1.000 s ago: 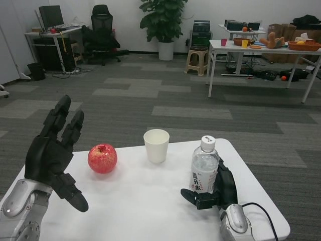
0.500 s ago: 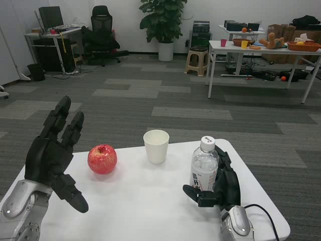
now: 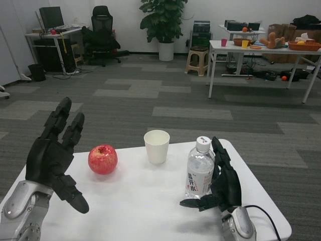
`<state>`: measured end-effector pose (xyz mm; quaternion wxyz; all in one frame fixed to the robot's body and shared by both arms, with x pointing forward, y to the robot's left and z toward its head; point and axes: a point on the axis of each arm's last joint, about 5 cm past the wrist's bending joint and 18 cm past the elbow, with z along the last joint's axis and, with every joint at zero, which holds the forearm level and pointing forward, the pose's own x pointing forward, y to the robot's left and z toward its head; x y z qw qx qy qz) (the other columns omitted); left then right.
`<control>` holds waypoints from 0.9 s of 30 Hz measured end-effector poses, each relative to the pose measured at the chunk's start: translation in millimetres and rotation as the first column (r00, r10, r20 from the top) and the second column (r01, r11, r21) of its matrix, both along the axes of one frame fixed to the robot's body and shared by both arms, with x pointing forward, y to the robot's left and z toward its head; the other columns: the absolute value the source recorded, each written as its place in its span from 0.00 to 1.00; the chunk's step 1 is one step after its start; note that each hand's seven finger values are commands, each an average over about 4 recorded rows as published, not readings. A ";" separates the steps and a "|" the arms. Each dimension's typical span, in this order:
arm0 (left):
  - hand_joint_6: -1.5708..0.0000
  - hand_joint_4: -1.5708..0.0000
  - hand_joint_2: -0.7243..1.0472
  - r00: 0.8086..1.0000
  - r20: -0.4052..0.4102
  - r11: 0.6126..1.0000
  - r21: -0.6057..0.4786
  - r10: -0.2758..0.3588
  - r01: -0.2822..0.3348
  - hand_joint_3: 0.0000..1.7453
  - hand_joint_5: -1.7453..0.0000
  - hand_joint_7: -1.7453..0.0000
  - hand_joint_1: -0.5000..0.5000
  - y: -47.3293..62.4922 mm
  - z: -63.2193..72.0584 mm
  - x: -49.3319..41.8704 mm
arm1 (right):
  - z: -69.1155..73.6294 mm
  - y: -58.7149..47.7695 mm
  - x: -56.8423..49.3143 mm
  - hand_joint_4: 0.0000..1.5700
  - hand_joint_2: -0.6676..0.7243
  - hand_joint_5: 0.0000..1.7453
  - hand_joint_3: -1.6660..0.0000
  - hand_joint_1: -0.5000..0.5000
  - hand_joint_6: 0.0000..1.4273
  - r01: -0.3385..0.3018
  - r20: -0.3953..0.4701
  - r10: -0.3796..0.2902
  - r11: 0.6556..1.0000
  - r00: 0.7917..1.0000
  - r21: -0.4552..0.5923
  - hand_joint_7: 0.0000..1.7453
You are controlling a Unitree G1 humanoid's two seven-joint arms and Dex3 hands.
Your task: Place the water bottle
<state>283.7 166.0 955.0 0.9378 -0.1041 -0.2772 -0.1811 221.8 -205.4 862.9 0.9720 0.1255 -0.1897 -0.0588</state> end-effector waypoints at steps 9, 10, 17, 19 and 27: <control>1.00 1.00 0.05 1.000 -0.001 1.000 0.003 0.001 -0.001 0.05 1.00 1.00 0.00 0.3 0.2 0.7 | 27.9 -4.9 -7.6 0.00 0.77 0.00 0.93 0.04 0.00 0.032 0.169 -0.037 0.999 0.985 0.031 0.00; 1.00 1.00 0.05 1.000 -0.001 1.000 0.004 0.001 -0.001 0.05 1.00 1.00 0.00 0.5 0.4 0.7 | 32.1 -7.5 -9.9 0.00 0.77 0.00 0.93 0.04 0.00 0.052 0.189 -0.056 0.998 0.980 0.028 0.00; 1.00 1.00 0.05 1.000 0.003 1.000 0.006 0.001 -0.001 0.05 1.00 1.00 0.00 0.6 1.7 1.5 | 55.0 -30.2 -27.0 0.00 0.77 0.00 0.94 0.04 0.00 0.184 0.267 -0.173 0.983 0.948 -0.014 0.00; 1.00 1.00 0.05 1.000 0.004 1.000 0.007 0.001 -0.001 0.05 1.00 1.00 0.00 0.7 2.0 1.8 | 59.4 -34.1 -33.3 0.00 0.77 0.00 0.94 0.04 0.00 0.206 0.280 -0.195 0.979 0.940 -0.011 0.00; 1.00 1.00 0.05 1.000 0.002 1.000 0.013 -0.002 0.002 0.05 1.00 1.00 0.00 0.9 2.5 2.4 | 74.8 -42.4 -53.5 0.00 0.77 0.00 0.95 0.04 0.00 0.269 0.360 -0.252 0.963 0.898 0.004 0.00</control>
